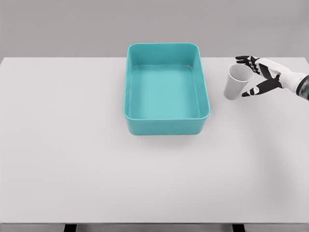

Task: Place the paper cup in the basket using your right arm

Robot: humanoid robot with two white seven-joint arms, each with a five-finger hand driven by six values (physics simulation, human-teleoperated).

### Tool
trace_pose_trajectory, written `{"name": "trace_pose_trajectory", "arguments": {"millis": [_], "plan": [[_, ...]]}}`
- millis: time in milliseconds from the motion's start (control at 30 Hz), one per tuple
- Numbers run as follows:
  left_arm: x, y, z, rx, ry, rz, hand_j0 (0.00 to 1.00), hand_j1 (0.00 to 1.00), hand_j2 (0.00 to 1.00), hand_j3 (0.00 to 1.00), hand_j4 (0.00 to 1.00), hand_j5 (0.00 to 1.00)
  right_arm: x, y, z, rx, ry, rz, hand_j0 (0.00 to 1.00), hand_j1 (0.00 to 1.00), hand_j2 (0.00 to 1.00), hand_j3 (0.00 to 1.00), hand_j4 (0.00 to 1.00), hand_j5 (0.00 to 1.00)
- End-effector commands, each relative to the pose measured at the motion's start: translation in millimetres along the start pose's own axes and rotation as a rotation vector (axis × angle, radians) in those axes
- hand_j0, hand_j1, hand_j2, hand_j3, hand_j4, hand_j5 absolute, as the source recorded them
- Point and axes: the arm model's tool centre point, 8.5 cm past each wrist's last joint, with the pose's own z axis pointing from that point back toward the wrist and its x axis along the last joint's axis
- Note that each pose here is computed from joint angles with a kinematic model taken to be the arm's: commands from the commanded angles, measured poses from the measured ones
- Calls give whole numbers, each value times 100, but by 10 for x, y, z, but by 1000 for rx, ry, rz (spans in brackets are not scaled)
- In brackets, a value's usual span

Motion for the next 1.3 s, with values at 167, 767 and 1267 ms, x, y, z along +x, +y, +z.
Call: {"name": "trace_pose_trajectory", "arguments": {"millis": [167, 767, 1267], "plan": [[-5, 1, 0, 0, 1, 0, 100, 100, 100, 100, 100, 100, 18, 21, -23, 4, -8, -5, 100, 100, 100, 100, 100, 100], [0, 0, 0, 0, 0, 0, 100, 100, 100, 100, 100, 100, 51, 50, -41, 15, -18, -4, 88, 88, 88, 88, 88, 88], [0, 0, 0, 0, 0, 0, 100, 100, 100, 100, 100, 100, 97, 22, -32, 6, -47, 5, 72, 72, 72, 72, 72, 72]]}}
